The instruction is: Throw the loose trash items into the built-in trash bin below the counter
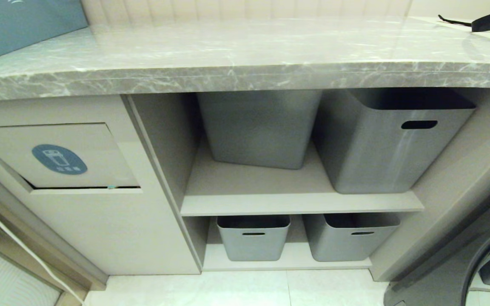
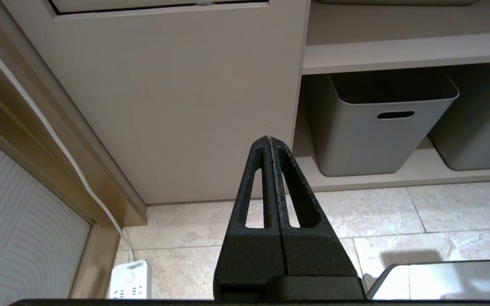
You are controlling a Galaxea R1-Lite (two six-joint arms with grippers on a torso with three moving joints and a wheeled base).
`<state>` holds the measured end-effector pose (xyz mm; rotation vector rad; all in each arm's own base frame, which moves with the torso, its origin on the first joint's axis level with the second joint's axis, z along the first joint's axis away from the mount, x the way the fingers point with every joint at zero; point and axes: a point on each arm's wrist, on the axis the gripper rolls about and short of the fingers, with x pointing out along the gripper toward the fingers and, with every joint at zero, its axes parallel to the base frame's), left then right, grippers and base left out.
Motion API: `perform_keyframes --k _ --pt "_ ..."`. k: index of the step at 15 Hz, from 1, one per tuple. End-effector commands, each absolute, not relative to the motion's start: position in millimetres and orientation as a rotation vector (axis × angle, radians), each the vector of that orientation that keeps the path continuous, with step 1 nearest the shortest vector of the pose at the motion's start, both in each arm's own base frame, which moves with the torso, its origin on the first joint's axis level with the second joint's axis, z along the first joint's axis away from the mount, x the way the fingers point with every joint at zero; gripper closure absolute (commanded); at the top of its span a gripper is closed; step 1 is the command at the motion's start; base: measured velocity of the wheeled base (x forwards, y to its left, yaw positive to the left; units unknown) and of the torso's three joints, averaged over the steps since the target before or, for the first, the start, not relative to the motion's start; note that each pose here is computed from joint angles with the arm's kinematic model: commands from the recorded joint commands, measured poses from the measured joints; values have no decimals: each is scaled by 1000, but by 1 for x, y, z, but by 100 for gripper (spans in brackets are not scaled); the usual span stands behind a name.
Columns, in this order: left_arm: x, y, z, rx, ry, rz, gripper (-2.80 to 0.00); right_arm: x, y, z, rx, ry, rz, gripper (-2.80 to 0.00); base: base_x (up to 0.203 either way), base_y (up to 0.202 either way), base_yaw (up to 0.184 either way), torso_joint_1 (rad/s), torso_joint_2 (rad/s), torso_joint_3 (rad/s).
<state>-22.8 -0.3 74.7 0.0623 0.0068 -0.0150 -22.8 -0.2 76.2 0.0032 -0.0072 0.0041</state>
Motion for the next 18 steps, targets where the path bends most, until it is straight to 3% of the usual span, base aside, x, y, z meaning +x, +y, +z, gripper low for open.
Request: perform_keyframes --k 1,18 --pt "-23 0 75 58 6 -14 0 -23 0 76 3 -9 5 0 0 0 0 0 0 0" --pt "-23 0 75 54 6 -14 0 -23 0 76 -5 -6 5 0 0 0 0 0 0 0"
